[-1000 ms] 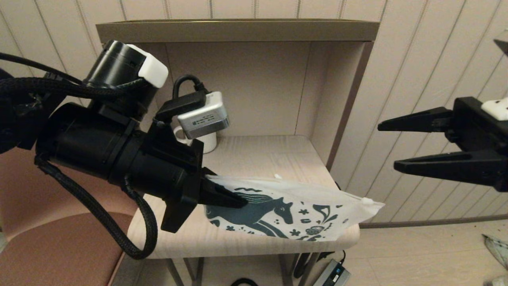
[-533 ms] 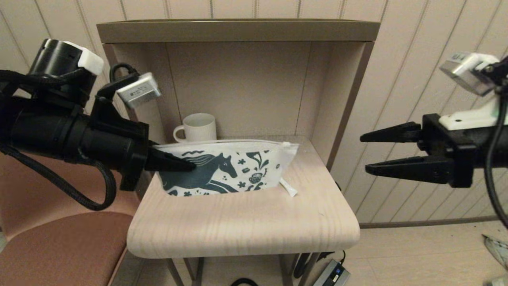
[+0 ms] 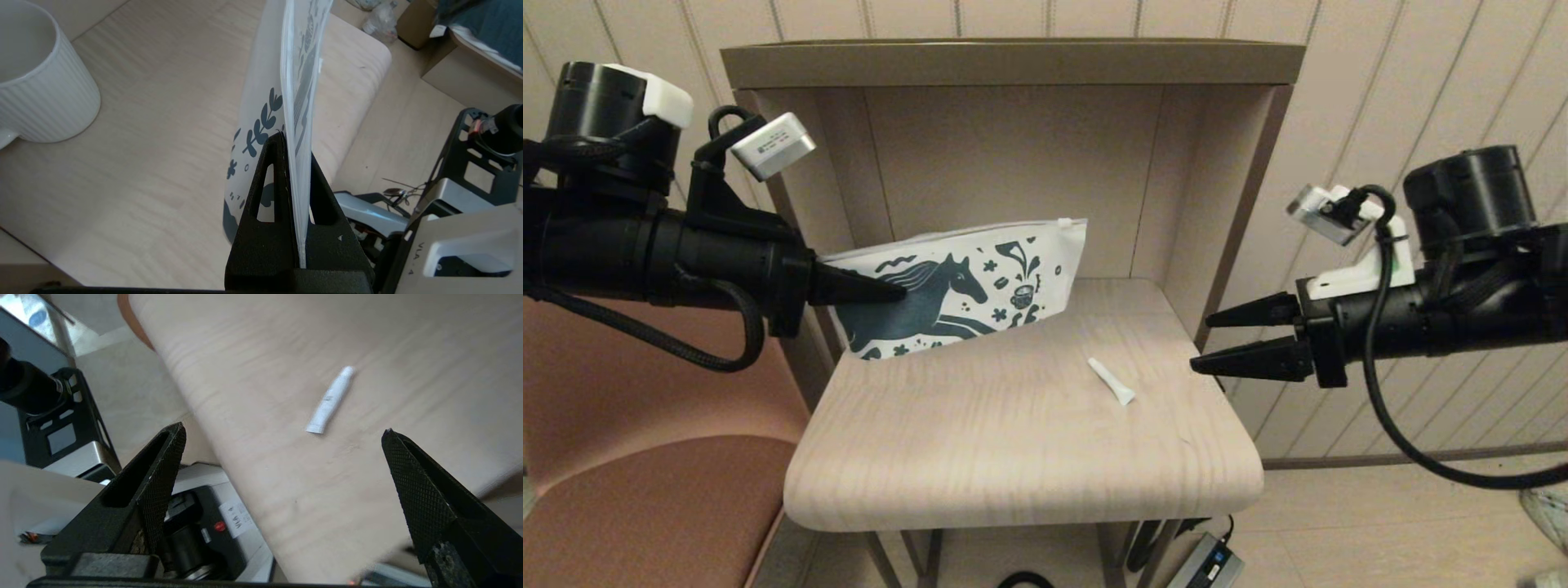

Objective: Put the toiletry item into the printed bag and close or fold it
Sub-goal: Pick up the toothpaste

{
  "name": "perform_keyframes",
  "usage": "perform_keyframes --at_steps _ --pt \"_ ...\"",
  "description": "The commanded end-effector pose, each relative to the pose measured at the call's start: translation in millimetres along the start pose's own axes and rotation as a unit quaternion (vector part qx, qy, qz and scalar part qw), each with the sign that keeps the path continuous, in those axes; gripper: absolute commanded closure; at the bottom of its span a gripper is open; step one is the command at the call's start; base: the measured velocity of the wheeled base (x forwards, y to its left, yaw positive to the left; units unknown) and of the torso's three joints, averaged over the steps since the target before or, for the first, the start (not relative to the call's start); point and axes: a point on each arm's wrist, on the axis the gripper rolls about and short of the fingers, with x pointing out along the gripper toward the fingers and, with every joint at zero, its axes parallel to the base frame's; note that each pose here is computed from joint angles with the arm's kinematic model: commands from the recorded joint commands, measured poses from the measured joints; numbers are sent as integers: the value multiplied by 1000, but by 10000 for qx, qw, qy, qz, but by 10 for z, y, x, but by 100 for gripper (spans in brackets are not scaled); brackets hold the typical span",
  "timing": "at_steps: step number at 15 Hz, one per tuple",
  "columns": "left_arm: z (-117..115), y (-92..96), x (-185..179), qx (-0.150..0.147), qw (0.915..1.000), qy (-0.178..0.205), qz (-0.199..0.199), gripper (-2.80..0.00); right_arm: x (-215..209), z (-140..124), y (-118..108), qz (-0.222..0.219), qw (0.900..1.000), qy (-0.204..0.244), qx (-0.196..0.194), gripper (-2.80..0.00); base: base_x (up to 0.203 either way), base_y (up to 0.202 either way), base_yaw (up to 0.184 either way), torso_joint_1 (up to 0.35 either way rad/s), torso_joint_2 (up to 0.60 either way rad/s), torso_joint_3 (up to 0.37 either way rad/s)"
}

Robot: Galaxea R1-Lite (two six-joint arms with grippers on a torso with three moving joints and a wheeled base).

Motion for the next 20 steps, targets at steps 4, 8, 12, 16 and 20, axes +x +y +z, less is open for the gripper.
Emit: perform_keyframes --at_steps 4,8,12,16,20 --pt "-47 25 46 -22 9999 8 -112 0 594 -60 38 -525 9976 399 199 -280 0 0 0 0 0 0" --pt "-58 20 43 -15 9999 10 -127 0 840 -78 87 -954 9940 510 180 -280 0 0 0 0 0 0" --pt "-54 43 62 52 9999 -75 -94 0 832 -4 89 -1048 9941 255 84 -280 0 0 0 0 0 0" --pt "-55 44 57 68 9999 -99 -89 0 818 47 120 -1037 9943 208 139 -280 0 0 0 0 0 0" --pt "-44 24 33 94 9998 -129 -95 0 817 55 190 -951 9951 239 105 0 0 0 0 0 0 0"
